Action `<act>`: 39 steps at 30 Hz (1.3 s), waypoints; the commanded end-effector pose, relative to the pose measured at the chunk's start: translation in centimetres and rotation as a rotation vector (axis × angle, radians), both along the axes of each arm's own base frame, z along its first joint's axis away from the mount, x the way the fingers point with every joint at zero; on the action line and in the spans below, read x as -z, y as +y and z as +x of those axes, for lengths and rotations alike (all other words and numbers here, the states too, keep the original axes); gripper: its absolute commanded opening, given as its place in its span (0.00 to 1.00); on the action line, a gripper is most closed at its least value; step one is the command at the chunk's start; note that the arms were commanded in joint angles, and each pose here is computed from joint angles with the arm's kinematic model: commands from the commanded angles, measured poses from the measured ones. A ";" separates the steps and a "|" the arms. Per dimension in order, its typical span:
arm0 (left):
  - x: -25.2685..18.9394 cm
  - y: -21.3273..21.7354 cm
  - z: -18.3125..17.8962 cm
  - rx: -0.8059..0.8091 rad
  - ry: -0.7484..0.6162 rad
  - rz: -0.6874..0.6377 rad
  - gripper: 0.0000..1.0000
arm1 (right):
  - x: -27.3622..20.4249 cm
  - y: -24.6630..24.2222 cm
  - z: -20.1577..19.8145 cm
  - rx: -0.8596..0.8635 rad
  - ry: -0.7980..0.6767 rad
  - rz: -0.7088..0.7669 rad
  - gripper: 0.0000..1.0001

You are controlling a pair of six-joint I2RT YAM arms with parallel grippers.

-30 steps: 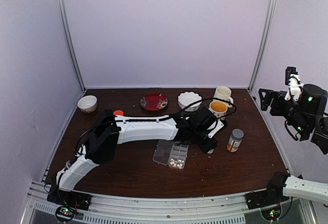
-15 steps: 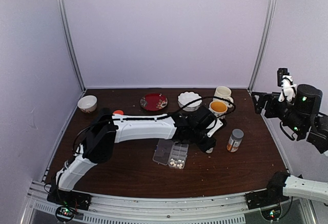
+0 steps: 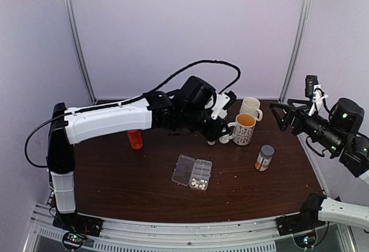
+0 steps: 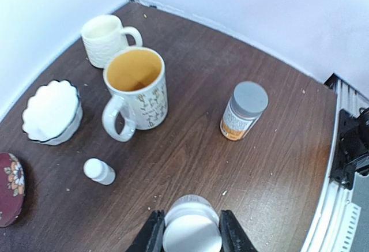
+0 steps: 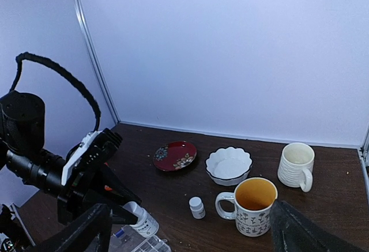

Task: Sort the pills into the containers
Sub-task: Pick up the pill bottle from the center of the board, then pass from the left arm to the right

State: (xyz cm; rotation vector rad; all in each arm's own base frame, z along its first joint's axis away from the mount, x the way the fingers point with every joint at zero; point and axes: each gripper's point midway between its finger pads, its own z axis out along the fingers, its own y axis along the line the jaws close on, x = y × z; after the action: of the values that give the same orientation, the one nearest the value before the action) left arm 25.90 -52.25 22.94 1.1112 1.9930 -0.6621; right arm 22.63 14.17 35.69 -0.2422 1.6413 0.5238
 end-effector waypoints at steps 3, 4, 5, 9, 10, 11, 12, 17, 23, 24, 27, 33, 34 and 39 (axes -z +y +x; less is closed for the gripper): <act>-5.3 4.2 0.4 -0.024 0.073 -0.117 0.17 | -1.6 2.6 -0.6 -0.143 -0.060 0.091 0.97; -6.3 5.0 0.4 -0.023 0.077 -0.137 0.17 | -1.7 3.1 -0.7 -0.169 -0.059 0.110 0.97; -7.2 5.7 0.3 -0.020 0.083 -0.156 0.17 | -1.9 3.8 -0.8 -0.205 -0.062 0.123 0.97; -10.8 8.5 0.0 0.014 0.133 -0.271 0.17 | -2.1 7.0 -1.2 -0.341 -0.030 0.204 0.94; -11.8 9.2 0.0 0.021 0.142 -0.306 0.17 | -2.2 7.8 -1.2 -0.362 -0.024 0.218 0.94; -12.8 9.8 0.0 0.022 0.143 -0.336 0.17 | -2.0 8.7 -1.2 -0.381 -0.014 0.229 0.94; -13.8 10.3 0.0 0.025 0.140 -0.359 0.17 | -1.9 9.6 -1.3 -0.401 -0.011 0.245 0.94; -18.3 12.1 -0.2 0.044 0.140 -0.459 0.16 | -3.6 13.6 -1.9 -0.506 -0.012 0.356 0.93; -23.0 12.1 -2.6 0.180 0.192 -0.574 0.13 | -6.2 17.1 -2.8 -0.626 -0.042 0.433 0.90; -23.8 12.2 -3.2 0.210 0.195 -0.590 0.13 | -6.4 17.2 -2.6 -0.626 -0.039 0.447 0.89; -25.1 12.6 -4.6 0.269 0.197 -0.616 0.12 | -7.2 17.7 -2.4 -0.647 -0.038 0.519 0.87; -25.9 13.2 -6.1 0.328 0.190 -0.639 0.11 | -9.7 20.3 -4.7 -0.865 -0.060 0.571 0.83; -26.0 13.3 -6.2 0.334 0.194 -0.650 0.11 | -9.8 20.4 -4.9 -0.874 -0.071 0.581 0.82; -26.5 13.4 -6.8 0.361 0.191 -0.688 0.10 | -10.2 21.0 -4.9 -0.878 -0.067 0.583 0.69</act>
State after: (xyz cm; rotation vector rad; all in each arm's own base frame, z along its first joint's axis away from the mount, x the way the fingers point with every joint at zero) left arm 20.14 -39.32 47.24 0.9775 1.6261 -1.4929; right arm 19.25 35.17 42.93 -0.4967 1.2891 1.5319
